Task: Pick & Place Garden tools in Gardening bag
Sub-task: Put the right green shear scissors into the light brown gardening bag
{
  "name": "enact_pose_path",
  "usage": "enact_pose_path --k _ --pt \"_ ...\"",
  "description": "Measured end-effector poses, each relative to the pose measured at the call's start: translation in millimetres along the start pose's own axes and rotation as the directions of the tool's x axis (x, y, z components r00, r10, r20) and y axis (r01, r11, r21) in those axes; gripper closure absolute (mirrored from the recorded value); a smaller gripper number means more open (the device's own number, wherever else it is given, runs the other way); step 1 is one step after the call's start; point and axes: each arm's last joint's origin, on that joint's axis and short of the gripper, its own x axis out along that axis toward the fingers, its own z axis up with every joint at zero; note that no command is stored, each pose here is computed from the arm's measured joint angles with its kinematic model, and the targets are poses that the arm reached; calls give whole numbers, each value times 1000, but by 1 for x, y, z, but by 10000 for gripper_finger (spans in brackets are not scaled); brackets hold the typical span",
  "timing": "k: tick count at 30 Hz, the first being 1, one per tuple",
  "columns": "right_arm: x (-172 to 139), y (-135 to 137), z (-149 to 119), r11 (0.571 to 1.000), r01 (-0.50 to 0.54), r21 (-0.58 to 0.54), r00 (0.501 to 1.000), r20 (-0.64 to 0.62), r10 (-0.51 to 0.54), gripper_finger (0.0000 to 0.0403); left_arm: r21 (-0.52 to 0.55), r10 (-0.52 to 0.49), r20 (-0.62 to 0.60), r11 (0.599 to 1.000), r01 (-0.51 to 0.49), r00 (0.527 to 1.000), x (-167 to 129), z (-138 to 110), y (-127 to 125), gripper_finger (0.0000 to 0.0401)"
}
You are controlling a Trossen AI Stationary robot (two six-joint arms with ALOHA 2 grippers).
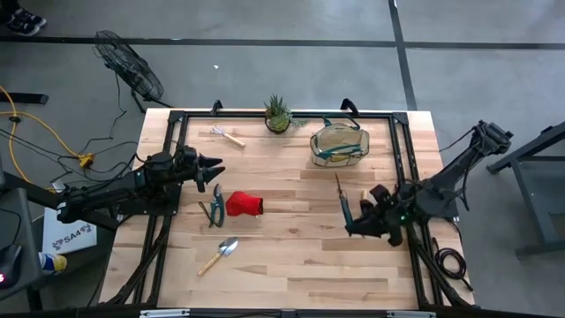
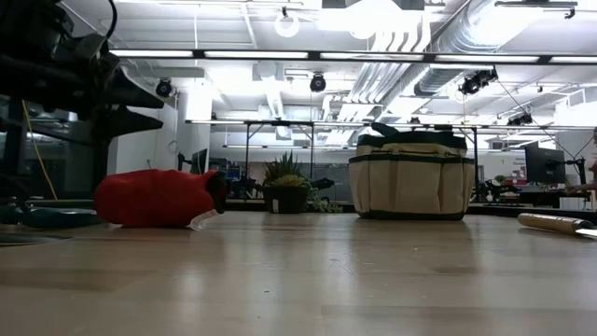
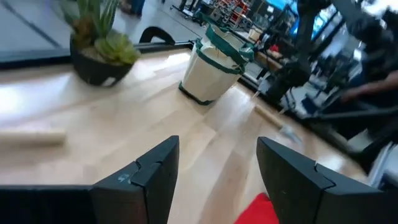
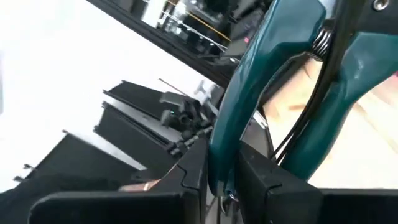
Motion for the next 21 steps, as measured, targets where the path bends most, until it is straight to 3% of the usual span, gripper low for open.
enact_pose_path --k 5,16,21 --pt "-1 1 11 998 -49 -40 999 1 49 360 20 -1 0 1000 1 1000 0 0 0 189" --pt "4 -11 32 995 -37 -90 999 27 40 360 14 20 17 1000 -20 1000 0 1 0 189" --pt "5 -16 43 997 -20 -74 996 84 26 360 -114 18 97 994 -7 995 0 7 -2 189"
